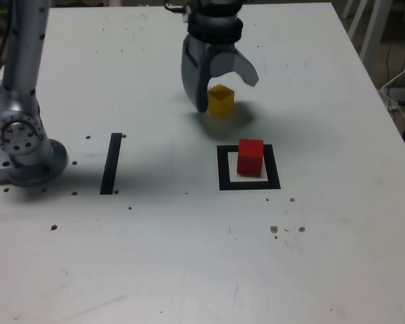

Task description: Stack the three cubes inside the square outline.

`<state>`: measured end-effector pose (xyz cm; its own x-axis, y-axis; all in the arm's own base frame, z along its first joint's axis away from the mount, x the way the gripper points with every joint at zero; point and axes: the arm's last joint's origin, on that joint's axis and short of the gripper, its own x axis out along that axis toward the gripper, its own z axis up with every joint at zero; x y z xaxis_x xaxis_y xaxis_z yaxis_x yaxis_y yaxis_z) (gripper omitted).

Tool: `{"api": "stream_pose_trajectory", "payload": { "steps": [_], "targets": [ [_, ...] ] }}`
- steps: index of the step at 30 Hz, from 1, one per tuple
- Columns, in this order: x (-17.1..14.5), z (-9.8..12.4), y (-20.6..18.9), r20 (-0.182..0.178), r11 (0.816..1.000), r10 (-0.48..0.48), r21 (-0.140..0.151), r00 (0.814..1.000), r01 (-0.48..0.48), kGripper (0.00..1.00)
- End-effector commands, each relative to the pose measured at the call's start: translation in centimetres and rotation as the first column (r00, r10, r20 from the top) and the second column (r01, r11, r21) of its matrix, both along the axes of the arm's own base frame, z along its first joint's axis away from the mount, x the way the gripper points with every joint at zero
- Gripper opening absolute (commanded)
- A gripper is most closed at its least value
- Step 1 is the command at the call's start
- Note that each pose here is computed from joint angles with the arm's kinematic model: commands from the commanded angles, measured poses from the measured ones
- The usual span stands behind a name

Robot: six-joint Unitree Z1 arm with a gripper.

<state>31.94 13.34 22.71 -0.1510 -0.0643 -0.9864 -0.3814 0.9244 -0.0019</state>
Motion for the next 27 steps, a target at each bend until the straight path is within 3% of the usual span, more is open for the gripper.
{"api": "stream_pose_trajectory", "payload": {
  "steps": [1, 9, 14, 20, 27],
  "targets": [
    [0.5, -0.4, 0.4, -0.009, 1.0, 0.003, -0.008, 1.0, -0.003, 0.98],
    [1.8, -1.1, 2.0, -0.07, 0.999, -0.001, -0.045, 0.998, -0.003, 0.83],
    [2.3, -1.4, 2.5, -0.091, 0.998, -0.015, -0.059, 0.996, 0.009, 0.59],
    [2.7, -1.6, 2.7, -0.078, 0.997, -0.044, -0.062, 0.996, 0.039, 0.31],
    [2.7, -1.7, 2.7, -0.075, 0.997, -0.055, -0.066, 0.996, 0.051, 0.28]
  ]
}}
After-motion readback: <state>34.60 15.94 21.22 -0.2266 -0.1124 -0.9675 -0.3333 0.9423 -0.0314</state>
